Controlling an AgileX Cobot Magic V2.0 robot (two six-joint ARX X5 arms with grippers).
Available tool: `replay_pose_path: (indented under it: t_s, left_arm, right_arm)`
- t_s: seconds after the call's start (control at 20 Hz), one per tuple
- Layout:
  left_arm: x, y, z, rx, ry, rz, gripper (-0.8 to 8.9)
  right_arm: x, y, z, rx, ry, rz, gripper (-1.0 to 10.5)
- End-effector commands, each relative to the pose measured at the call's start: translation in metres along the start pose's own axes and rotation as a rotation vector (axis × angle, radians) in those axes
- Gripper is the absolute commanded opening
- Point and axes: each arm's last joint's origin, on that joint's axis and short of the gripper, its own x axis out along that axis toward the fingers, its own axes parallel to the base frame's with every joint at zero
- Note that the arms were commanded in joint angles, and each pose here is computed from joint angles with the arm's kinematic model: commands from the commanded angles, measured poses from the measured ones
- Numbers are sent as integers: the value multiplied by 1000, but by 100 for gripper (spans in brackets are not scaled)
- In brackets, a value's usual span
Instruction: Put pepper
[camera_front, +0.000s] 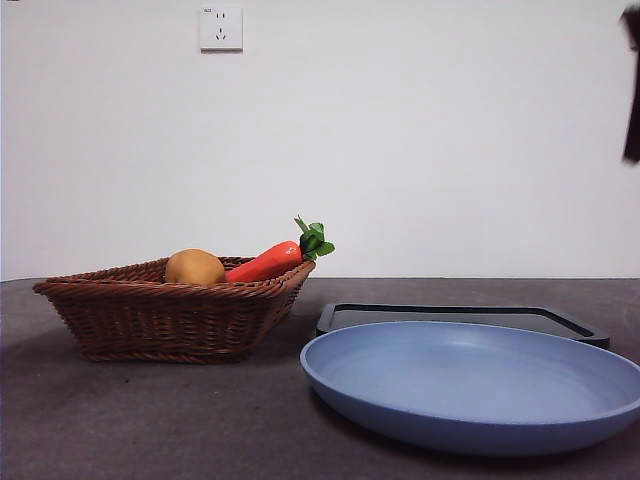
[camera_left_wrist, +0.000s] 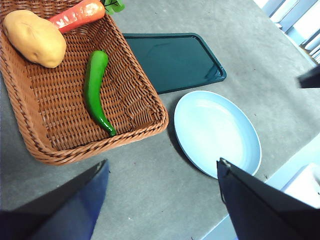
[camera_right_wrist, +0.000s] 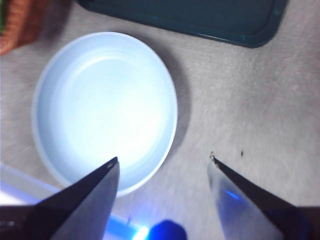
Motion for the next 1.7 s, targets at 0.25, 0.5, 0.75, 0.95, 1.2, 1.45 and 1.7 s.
replay_pose_path:
  t_s: [0.25,0.5,0.75,0.95,1.2,1.45,1.7]
  left_arm:
    - [-2,-2,4,24,-14,-6,378]
    - [-2,-2,4,24,-13,-6,378]
    - [-2,-2,4,24,-13,-6,378]
    - [-2,-2,4,24,-13,-6,378]
    - [-2,-2,4,24,-14,-4,378]
    - [-2,-2,4,24,-13,0,378]
    - [0,-1,7,32,-13,23,375]
  right_arm:
    - [70,-12,28,6,166,28,310]
    - [111,-10,36,-31,213,41,270]
    - [131,-13,37,-35,243,42,266]
    - [139,-15,38,-31,251,45,192]
    - [147,-17,36,-21,279,50,136]
    - [147,-17,36,-22,276,50,6]
    - [135,-14,34,0,289,51,5]
